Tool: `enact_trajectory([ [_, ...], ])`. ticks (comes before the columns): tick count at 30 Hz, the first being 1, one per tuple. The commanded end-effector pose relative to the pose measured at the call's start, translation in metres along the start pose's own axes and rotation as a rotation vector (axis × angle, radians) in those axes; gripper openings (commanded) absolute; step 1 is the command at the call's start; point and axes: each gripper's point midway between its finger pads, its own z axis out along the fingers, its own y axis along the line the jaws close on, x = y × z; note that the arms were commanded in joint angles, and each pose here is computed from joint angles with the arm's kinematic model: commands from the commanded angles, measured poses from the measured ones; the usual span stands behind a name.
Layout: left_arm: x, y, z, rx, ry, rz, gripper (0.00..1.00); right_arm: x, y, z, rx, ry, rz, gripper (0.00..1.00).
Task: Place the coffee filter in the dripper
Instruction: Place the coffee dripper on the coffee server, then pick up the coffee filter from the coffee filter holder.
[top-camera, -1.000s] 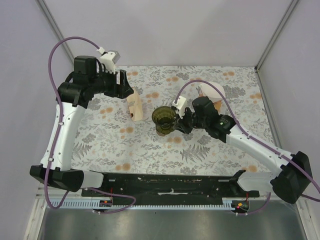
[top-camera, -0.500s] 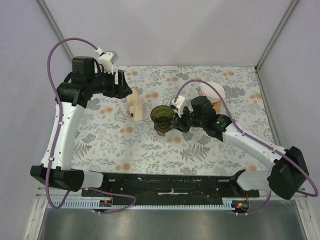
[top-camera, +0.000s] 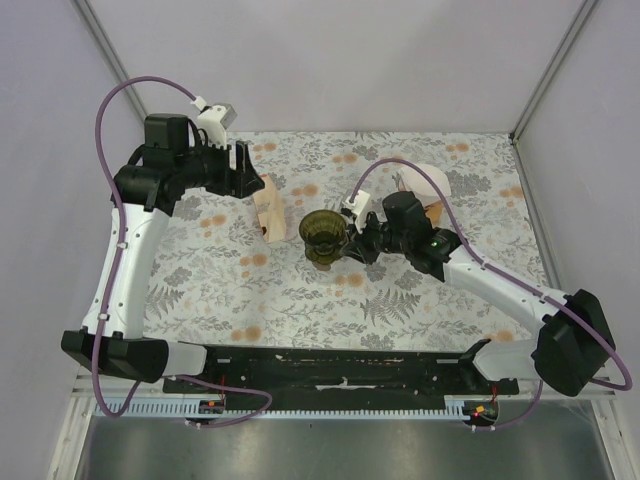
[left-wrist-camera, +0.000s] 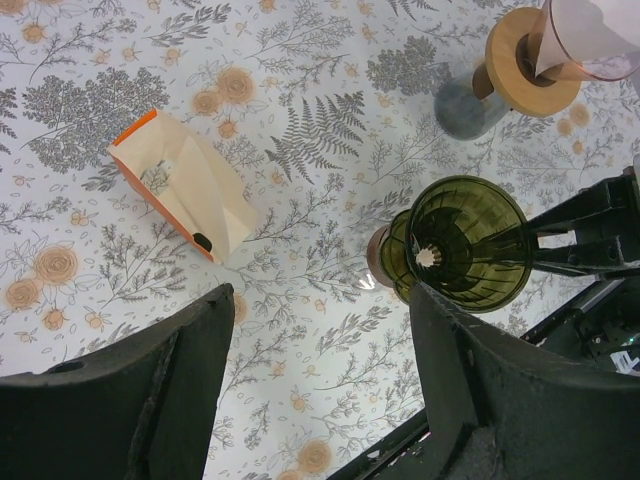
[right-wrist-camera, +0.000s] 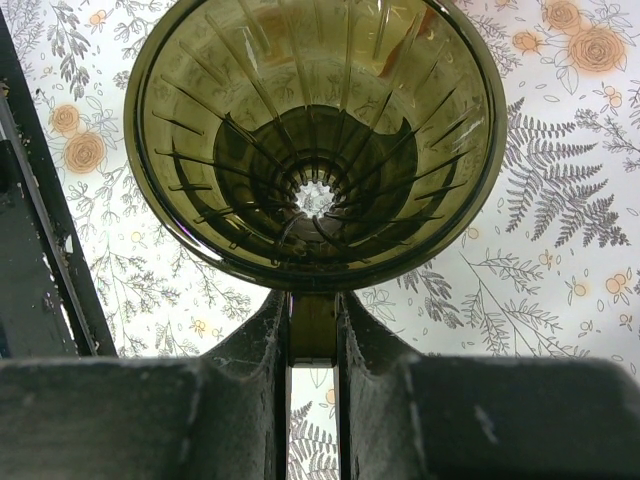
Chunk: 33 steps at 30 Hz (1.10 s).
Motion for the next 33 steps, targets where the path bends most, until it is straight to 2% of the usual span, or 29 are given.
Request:
enact_trajectory([
  [1,-0.008,-0.002,-0.004,0.022,-0.040,0.054,0.76,0.003,0.002,0.004,-0.014,-0.009,0.016,0.16],
  [10,-0.005,-0.002,-0.003,0.032,-0.033,0.055,0.76,-0.001,-0.004,-0.010,0.044,-0.013,-0.016,0.58],
  [16,-0.002,0.007,0.001,-0.006,-0.028,0.062,0.75,-0.016,0.002,-0.025,0.030,-0.028,-0.039,0.98],
  [17,0.001,0.011,0.003,-0.022,-0.024,0.065,0.72,-0.021,0.003,-0.029,0.029,-0.039,-0.044,0.98],
  [20,0.011,0.022,0.013,-0.056,-0.009,0.085,0.54,-0.034,0.010,-0.043,0.020,-0.070,-0.073,0.98],
  [22,0.020,0.024,0.023,-0.070,0.018,0.111,0.49,-0.043,0.013,-0.056,0.028,-0.094,-0.094,0.98],
  [27,0.038,0.032,0.059,-0.193,0.085,0.231,0.44,-0.061,0.011,-0.084,0.098,-0.146,-0.112,0.98],
  [33,0.063,0.068,0.113,-0.364,0.170,0.311,0.41,-0.071,0.011,-0.104,0.156,-0.202,-0.117,0.98],
])
